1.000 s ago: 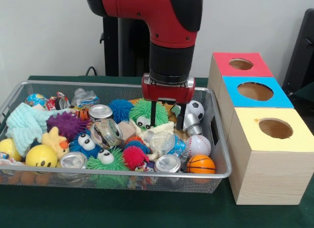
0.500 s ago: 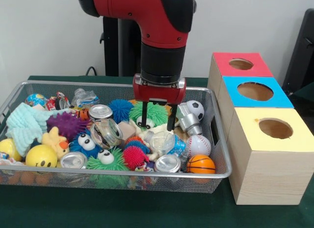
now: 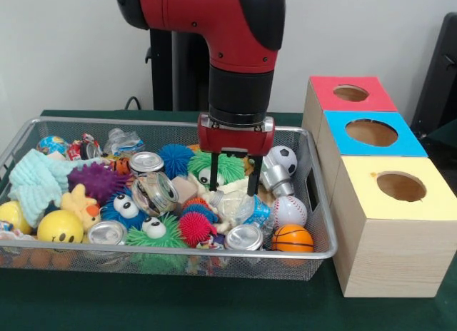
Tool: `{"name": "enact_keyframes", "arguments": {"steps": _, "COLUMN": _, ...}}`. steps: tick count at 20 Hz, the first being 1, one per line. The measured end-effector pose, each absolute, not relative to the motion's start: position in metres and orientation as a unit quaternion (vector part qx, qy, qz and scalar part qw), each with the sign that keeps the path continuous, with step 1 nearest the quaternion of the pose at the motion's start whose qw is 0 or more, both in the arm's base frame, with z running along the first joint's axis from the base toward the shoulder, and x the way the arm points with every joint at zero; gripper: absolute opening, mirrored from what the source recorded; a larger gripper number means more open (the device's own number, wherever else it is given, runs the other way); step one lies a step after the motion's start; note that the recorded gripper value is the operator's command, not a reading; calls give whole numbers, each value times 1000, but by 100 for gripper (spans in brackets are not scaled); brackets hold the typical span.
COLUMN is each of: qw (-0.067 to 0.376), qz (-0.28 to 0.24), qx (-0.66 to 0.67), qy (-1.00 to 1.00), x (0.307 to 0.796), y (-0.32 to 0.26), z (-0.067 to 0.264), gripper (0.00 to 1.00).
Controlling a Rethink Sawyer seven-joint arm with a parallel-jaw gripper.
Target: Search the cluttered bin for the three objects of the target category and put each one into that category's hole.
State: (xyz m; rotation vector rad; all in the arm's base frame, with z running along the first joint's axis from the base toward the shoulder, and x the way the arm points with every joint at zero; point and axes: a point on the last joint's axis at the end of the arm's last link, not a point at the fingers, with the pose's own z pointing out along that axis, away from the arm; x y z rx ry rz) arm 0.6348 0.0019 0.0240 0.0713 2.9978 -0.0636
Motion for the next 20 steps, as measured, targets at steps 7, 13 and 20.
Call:
{"name": "enact_keyframes", "arguments": {"steps": 7, "qw": 78, "qz": -17, "qx": 20, "qy": 997, "x": 636, "y": 0, "z": 19, "gripper": 100}}
{"name": "enact_keyframes", "arguments": {"steps": 13, "qw": 83, "qz": -12, "qx": 15, "qy": 996, "x": 637, "y": 3, "z": 16, "gripper": 100}}
{"name": "enact_keyframes", "arguments": {"steps": 20, "qw": 82, "qz": -12, "qx": 15, "qy": 996, "x": 636, "y": 2, "z": 15, "gripper": 100}}
